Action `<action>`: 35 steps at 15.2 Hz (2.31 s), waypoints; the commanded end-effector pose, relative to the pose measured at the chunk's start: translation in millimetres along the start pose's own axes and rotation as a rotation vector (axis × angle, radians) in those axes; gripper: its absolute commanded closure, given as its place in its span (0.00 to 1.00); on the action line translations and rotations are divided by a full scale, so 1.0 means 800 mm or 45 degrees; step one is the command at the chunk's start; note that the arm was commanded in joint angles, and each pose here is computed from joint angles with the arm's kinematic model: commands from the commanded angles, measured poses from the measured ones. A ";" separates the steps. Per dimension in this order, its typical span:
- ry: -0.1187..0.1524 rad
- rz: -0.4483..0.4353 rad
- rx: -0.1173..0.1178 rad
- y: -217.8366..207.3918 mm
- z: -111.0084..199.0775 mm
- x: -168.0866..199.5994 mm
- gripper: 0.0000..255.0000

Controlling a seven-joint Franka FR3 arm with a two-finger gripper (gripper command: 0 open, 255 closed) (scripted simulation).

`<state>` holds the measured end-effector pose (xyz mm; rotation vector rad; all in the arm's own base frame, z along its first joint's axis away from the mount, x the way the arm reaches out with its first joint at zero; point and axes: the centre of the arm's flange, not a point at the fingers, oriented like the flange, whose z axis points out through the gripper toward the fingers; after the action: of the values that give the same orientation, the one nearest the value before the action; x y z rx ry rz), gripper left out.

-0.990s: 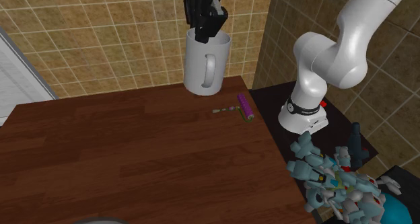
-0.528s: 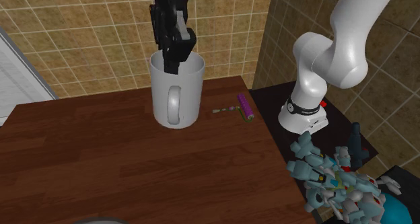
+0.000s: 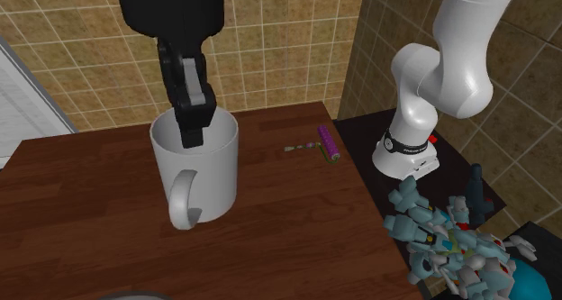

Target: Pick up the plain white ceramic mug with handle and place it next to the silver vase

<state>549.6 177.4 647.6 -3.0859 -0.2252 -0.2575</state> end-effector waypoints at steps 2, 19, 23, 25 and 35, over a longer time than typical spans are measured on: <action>0.001 0.000 0.000 0.001 0.019 -0.002 1.00; 0.001 0.000 0.000 0.003 0.130 -0.021 1.00; 0.001 0.000 0.000 0.004 0.156 -0.025 1.00; 0.001 0.000 0.000 0.004 0.169 -0.027 1.00; 0.001 0.000 0.000 0.006 0.234 -0.038 1.00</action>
<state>552.2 176.5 463.8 -3.0858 -0.2247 -0.2577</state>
